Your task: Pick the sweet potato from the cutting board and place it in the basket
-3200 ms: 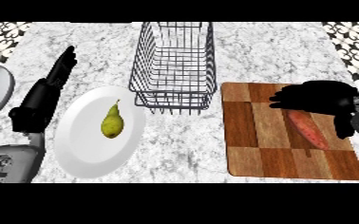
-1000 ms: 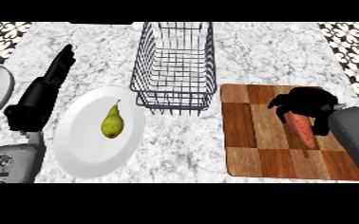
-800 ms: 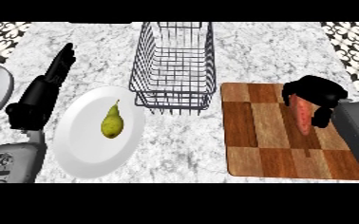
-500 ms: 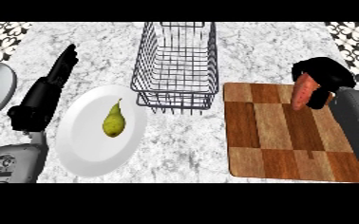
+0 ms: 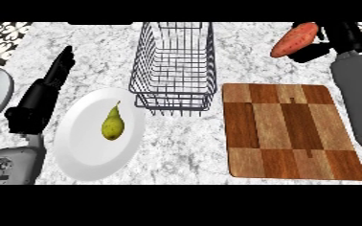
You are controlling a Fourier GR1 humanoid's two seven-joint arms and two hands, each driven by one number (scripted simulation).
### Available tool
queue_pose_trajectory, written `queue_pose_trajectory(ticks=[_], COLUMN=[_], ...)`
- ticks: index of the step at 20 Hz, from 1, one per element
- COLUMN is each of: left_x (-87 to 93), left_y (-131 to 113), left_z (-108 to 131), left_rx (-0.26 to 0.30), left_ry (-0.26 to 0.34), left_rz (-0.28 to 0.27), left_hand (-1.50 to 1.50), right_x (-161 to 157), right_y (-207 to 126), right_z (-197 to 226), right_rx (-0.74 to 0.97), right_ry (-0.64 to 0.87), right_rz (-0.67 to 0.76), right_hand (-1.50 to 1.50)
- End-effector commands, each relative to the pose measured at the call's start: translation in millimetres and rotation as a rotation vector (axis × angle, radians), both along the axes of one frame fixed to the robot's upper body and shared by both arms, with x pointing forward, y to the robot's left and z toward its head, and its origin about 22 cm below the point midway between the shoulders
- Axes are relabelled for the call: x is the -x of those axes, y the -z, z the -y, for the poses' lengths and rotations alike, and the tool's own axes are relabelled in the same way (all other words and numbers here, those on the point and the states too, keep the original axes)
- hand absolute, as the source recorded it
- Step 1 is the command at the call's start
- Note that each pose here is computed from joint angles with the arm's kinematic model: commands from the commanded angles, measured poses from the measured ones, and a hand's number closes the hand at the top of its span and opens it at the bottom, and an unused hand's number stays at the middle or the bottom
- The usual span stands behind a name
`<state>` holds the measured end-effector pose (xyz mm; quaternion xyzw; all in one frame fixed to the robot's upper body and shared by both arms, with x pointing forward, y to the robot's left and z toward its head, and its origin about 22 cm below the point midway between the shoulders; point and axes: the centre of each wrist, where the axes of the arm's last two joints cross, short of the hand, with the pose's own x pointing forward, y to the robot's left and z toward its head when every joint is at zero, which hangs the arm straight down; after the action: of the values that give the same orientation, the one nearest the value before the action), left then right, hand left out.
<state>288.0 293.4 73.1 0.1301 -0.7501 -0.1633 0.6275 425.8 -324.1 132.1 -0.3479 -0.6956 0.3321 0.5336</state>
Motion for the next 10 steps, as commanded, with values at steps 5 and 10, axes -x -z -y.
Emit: queue_pose_trajectory(ticks=[5, 10], left_x=[5.0, 1.5], left_y=[8.7, 3.2], left_z=[3.2, -4.2], left_rx=[0.01, -0.003], left_ry=[0.003, 0.016], left_rz=[-0.011, -0.004], left_hand=[0.0, 0.0], right_x=[-9.5, -0.9], right_y=[-105.8, -163.0], right_z=[-75.0, -91.1], right_rx=[-0.207, -0.259], right_ry=[-0.202, -0.313], right_rz=[0.153, 0.108], right_hand=[1.5, 1.5])
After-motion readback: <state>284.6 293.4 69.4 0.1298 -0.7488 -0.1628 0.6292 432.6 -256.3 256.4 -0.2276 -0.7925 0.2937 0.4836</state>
